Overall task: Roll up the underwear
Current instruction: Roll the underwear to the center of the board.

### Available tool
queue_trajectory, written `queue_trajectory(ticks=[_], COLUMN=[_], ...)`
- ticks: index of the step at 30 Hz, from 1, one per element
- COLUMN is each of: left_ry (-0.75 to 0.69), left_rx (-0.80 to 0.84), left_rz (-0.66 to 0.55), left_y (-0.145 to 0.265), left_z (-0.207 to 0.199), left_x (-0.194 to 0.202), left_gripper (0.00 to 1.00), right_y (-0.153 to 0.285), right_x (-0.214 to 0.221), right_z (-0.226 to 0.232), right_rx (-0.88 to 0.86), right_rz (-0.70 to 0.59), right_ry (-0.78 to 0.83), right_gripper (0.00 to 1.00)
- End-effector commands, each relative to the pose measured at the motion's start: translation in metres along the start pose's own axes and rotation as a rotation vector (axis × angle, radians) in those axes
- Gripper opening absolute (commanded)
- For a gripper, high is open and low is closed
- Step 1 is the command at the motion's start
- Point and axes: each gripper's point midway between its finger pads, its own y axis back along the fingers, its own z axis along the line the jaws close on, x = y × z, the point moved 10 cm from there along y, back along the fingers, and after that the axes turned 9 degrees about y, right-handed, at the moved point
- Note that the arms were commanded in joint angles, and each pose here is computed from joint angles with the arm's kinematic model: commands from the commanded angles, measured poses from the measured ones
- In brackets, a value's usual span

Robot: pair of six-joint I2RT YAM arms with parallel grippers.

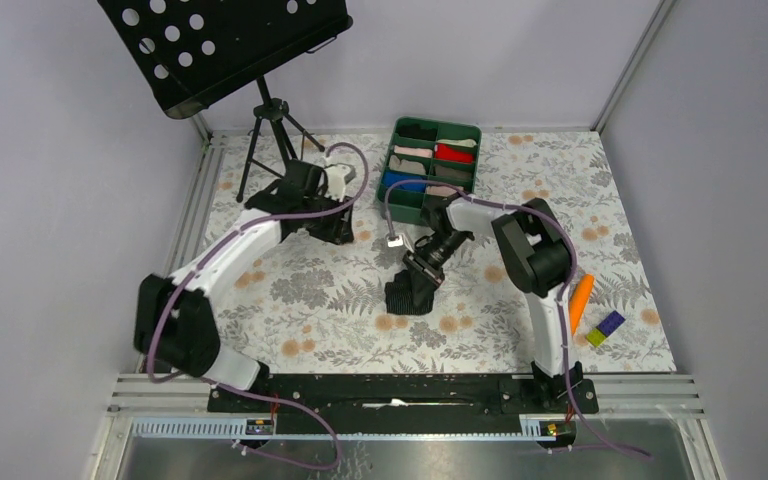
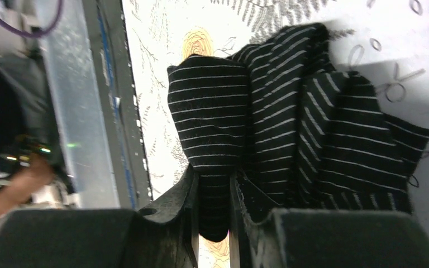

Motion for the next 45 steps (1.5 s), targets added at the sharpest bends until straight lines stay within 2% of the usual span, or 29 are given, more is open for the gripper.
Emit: queue_trajectory(ticks=[1, 3, 8, 12, 17, 21, 26, 30, 33, 35, 37, 39, 42, 43, 45], left_ry=[-0.108, -0.313, -0.798, -0.988, -0.993, -1.001, -1.023, -1.039, -1.047, -1.049, -1.055, -1.053, -1.032, -1.018, -0.99], left_rx=[-0.039, 0.065, 0.256, 0.414, 0.545, 0.534, 0.528, 0.516, 0.505, 0.492, 0.479, 0.482, 0.497, 0.505, 0.525], left_rz=[-0.318, -0.326, -0.198, -0.13, -0.114, -0.109, -0.059, -0.015, 0.013, 0.034, 0.063, 0.091, 0.151, 0.169, 0.224], left_y=[0.032, 0.03, -0.004, -0.032, -0.059, -0.076, -0.094, -0.108, -0.117, -0.121, -0.125, -0.126, -0.124, -0.122, -0.12], left_z=[-0.011, -0.026, -0.056, -0.076, -0.091, -0.092, -0.088, -0.087, -0.088, -0.088, -0.085, -0.083, -0.082, -0.083, -0.082], left_x=[-0.007, 0.006, 0.044, 0.064, 0.073, 0.073, 0.079, 0.085, 0.089, 0.092, 0.096, 0.1, 0.103, 0.101, 0.1], left_gripper=[0.47, 0.49, 0.53, 0.54, 0.57, 0.62, 0.61, 0.54, 0.38, 0.32, 0.24, 0.14, 0.01, 0.0, 0.0], right_y=[-0.001, -0.003, -0.008, -0.01, -0.01, -0.01, -0.01, -0.01, -0.01, -0.007, 0.002, 0.019, 0.058, 0.075, 0.104], right_x=[0.015, 0.024, 0.041, 0.042, 0.042, 0.043, 0.042, 0.042, 0.042, 0.039, 0.028, 0.008, -0.025, -0.037, -0.049], right_z=[-0.018, -0.023, -0.032, -0.037, -0.039, -0.039, -0.039, -0.039, -0.039, -0.037, -0.031, -0.023, -0.006, -0.001, 0.01], right_rx=[-0.046, -0.068, -0.109, -0.105, -0.102, -0.098, -0.098, -0.098, -0.096, -0.096, -0.079, -0.054, -0.032, 0.0, 0.065], right_rz=[0.023, 0.048, 0.08, 0.085, 0.089, 0.087, 0.086, 0.086, 0.083, 0.069, 0.039, -0.008, -0.095, -0.116, -0.154], right_ry=[-0.167, -0.219, -0.316, -0.343, -0.358, -0.358, -0.36, -0.361, -0.357, -0.336, -0.305, -0.271, -0.201, -0.166, -0.109], right_gripper=[0.01, 0.01, 0.01, 0.01, 0.01, 0.01, 0.01, 0.01, 0.01, 0.03, 0.08, 0.23, 0.4, 0.46, 0.5])
